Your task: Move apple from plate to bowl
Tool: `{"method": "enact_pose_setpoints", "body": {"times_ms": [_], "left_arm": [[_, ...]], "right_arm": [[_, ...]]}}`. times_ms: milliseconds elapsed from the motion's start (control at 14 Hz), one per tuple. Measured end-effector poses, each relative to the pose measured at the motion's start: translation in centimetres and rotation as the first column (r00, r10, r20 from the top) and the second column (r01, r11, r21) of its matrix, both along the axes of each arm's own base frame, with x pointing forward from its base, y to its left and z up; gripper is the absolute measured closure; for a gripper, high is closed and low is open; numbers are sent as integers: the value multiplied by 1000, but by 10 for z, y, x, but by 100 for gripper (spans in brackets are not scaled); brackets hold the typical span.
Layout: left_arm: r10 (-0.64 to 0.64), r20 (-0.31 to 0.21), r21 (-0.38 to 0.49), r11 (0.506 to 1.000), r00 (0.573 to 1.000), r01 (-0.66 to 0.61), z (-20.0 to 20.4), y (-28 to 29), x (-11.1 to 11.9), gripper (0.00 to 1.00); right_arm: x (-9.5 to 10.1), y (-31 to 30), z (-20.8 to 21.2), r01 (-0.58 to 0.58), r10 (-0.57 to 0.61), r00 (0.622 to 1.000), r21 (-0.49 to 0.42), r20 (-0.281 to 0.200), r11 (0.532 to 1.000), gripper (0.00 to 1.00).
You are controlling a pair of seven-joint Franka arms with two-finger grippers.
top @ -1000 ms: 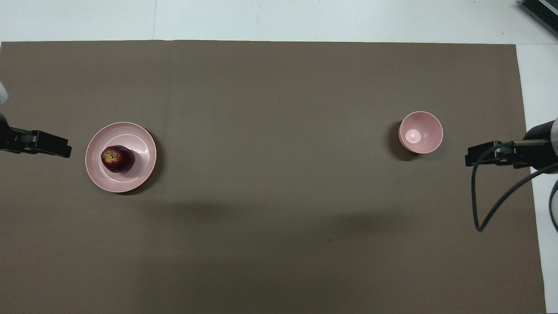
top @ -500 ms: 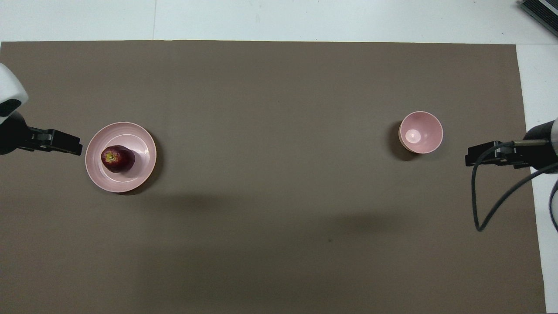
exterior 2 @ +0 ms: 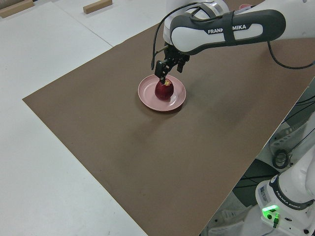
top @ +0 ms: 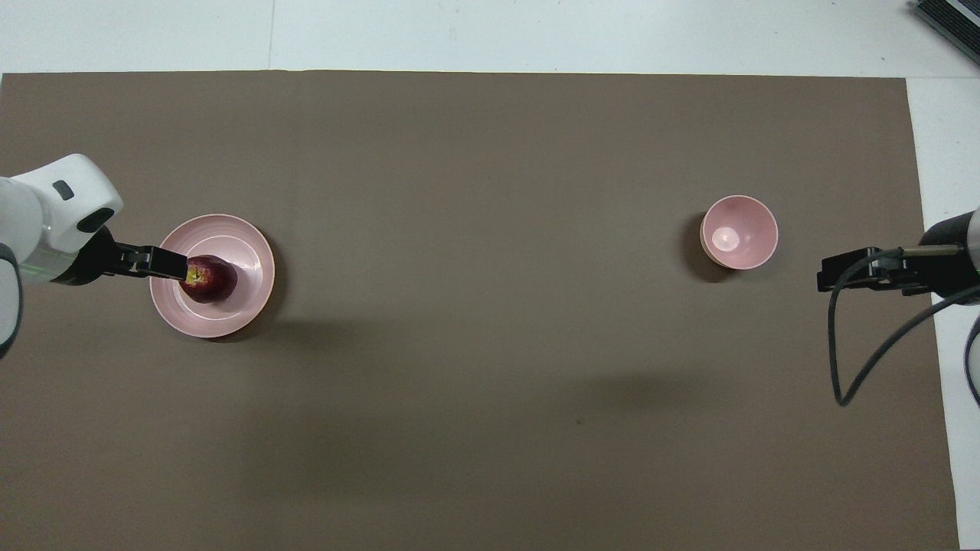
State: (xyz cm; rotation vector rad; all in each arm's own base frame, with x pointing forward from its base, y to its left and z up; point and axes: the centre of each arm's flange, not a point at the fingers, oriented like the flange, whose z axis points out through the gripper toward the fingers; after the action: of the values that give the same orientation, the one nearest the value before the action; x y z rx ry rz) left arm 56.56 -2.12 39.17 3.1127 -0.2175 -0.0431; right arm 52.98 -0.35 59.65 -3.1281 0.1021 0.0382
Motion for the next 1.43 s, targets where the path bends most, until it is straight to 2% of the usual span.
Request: {"method": "enact_pose_setpoints", "body": {"times_ms": [357,857,1000,1429], "left_arm": [[2,18,0,1000,1000,-2,-56,0,-3,0],[3,16,0,1000,1000,-3,-65,0,-6,0],[3,29,0,1000,1000,-3,-62,0,-3,21],[7,87,-3,1000,996,-6,-35,0,15,22]], "right_arm": [[0,0,0,0,0,1000,0,0,1000,0],[0,0,0,0,0,1000,0,0,1000,0],[0,0,0,0,0,1000,0,0,1000,0],[0,0,0,-1,1,1000,0,-4,1000,0]]}}
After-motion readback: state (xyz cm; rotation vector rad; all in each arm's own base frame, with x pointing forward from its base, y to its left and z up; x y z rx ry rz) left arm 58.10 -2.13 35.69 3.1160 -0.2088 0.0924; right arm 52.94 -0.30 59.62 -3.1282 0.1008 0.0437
